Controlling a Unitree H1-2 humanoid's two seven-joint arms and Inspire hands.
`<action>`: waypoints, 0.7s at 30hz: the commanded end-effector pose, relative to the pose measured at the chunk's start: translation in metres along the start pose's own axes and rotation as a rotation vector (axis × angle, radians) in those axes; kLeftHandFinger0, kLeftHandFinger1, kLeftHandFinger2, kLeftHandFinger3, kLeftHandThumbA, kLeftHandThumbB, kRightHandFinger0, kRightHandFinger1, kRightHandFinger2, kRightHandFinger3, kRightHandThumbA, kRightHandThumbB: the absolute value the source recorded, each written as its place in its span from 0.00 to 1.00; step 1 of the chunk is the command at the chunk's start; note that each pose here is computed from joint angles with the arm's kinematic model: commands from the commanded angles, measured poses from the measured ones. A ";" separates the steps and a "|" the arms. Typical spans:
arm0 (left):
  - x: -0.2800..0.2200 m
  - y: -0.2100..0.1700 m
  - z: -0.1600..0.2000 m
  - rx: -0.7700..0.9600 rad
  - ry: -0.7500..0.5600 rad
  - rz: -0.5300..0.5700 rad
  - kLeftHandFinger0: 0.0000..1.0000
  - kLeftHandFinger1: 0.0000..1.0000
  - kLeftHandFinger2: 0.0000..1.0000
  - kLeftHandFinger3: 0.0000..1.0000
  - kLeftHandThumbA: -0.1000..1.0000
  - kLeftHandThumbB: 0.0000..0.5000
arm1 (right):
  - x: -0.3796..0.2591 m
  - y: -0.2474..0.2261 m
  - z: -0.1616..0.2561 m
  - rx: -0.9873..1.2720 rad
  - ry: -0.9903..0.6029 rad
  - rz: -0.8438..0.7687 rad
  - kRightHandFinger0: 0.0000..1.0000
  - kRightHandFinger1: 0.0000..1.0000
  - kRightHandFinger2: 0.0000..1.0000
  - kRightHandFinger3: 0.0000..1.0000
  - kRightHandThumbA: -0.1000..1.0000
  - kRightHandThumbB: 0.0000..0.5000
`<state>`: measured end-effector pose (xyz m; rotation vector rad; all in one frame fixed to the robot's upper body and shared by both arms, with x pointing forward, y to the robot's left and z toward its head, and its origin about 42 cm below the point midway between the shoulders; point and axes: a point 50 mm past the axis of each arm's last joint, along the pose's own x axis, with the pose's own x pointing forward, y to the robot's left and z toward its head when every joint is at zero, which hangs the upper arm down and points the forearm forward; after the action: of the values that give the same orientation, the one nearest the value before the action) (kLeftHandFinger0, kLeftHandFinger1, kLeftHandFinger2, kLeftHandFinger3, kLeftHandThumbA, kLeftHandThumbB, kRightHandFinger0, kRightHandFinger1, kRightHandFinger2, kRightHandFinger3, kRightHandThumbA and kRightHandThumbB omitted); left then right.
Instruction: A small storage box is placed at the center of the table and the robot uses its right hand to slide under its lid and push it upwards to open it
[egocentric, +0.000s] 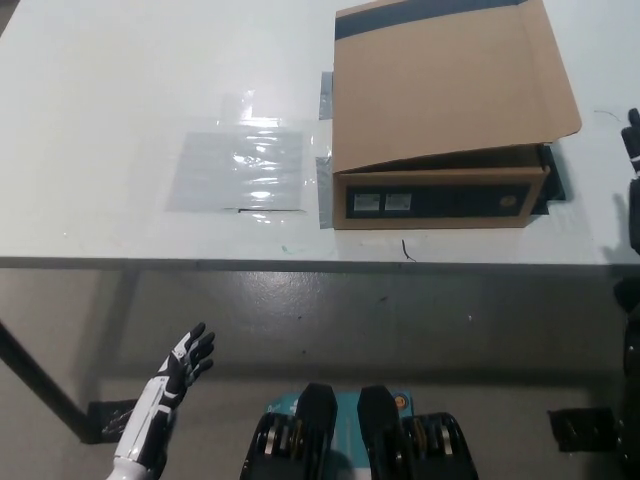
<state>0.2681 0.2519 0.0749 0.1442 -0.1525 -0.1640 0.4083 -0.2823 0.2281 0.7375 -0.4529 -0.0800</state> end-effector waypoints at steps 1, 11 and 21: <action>0.006 0.001 0.010 0.010 -0.056 -0.023 1.00 1.00 1.00 1.00 1.00 0.54 | 0.021 0.017 -0.002 0.102 0.003 0.031 1.00 1.00 1.00 1.00 1.00 0.51; 0.007 -0.002 0.008 0.025 -0.040 -0.035 1.00 1.00 1.00 1.00 1.00 0.60 | 0.025 0.023 -0.021 0.111 0.042 0.014 1.00 1.00 1.00 1.00 1.00 0.45; 0.007 -0.002 0.009 0.032 -0.047 -0.043 1.00 1.00 1.00 1.00 1.00 0.58 | 0.022 0.037 -0.037 0.110 0.081 0.045 1.00 1.00 1.00 1.00 1.00 0.46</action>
<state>0.2690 0.2472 0.0748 0.1537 -0.1530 -0.1829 0.4296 -0.2506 0.2112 0.8378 -0.3477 -0.0560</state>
